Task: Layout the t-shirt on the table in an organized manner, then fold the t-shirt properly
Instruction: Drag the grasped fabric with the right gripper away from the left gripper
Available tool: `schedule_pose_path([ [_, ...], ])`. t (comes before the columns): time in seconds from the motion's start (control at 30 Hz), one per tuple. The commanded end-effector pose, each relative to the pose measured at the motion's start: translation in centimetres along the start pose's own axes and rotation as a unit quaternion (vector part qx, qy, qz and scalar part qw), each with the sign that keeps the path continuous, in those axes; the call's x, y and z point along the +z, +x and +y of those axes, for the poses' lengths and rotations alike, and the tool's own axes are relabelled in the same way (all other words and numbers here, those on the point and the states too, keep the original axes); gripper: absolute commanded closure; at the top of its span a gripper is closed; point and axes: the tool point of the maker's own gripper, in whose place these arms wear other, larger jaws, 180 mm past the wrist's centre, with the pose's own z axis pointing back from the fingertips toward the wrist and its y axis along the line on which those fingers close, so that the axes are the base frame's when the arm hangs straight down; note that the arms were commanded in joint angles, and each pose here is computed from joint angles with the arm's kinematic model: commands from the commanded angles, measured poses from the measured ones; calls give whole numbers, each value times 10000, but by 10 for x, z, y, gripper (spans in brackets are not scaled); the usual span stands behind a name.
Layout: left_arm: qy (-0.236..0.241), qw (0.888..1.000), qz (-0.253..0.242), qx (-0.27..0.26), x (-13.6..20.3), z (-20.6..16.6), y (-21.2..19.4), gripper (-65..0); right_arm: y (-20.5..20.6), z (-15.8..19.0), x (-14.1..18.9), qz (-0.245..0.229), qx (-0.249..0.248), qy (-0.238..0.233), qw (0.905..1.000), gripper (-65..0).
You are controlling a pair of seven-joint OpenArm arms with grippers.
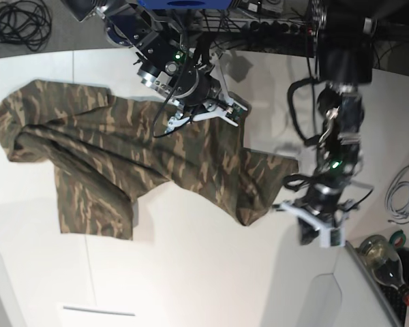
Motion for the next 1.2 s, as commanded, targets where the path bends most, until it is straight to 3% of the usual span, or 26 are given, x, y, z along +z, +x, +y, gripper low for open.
schedule_pose_path([
  [0.0, -100, 9998, -198, -25, 9, -6, 16, 0, 16, -5, 4, -242, -10, -65, 9997, 0],
  [0.07, -113, 9999, 59, -64, 36, -9, -3, 0, 10, -3, 4, -56, 3, -44, 10000, -36],
  [0.17, -155, 9992, 361, -79, 72, -15, -39, 0, 0, 10, 7, 334, 333, 163, 9988, -201],
  [0.2, -81, 9989, 465, -50, 83, -9, -52, 0, 4, 13, 12, 259, 427, 210, 9985, -252],
  [0.27, 59, 9979, 610, 206, 101, 0, -73, 0, 6, 17, 24, 55, 371, 234, 9990, -294],
  [0.4, 260, 9856, 852, 1435, 137, 16, -107, 0, 21, -7, 61, -645, 70, -167, 9978, -297],
  [0.47, 255, 9762, 962, 1924, 150, 14, -120, 0, 12, -31, 69, -646, -188, -475, 9966, -299],
  [0.63, 226, 9661, 1236, 2254, 171, 4, -142, -204, -29, -93, 79, -315, -821, -1211, 9887, -299],
  [0.77, -456, 9640, 1141, 2358, 176, -30, -139, -290, -53, -115, 88, -317, -1154, -1554, 9806, -300],
  [0.93, -1009, 9547, 1098, 2575, 178, -61, -144, -510, -74, -135, 99, -298, -1404, -1882, 9716, -300],
  [1.17, -978, 9359, 1547, 3010, 162, -79, -186, -469, -88, -145, 105, -180, -1539, -2052, 9664, -297],
])
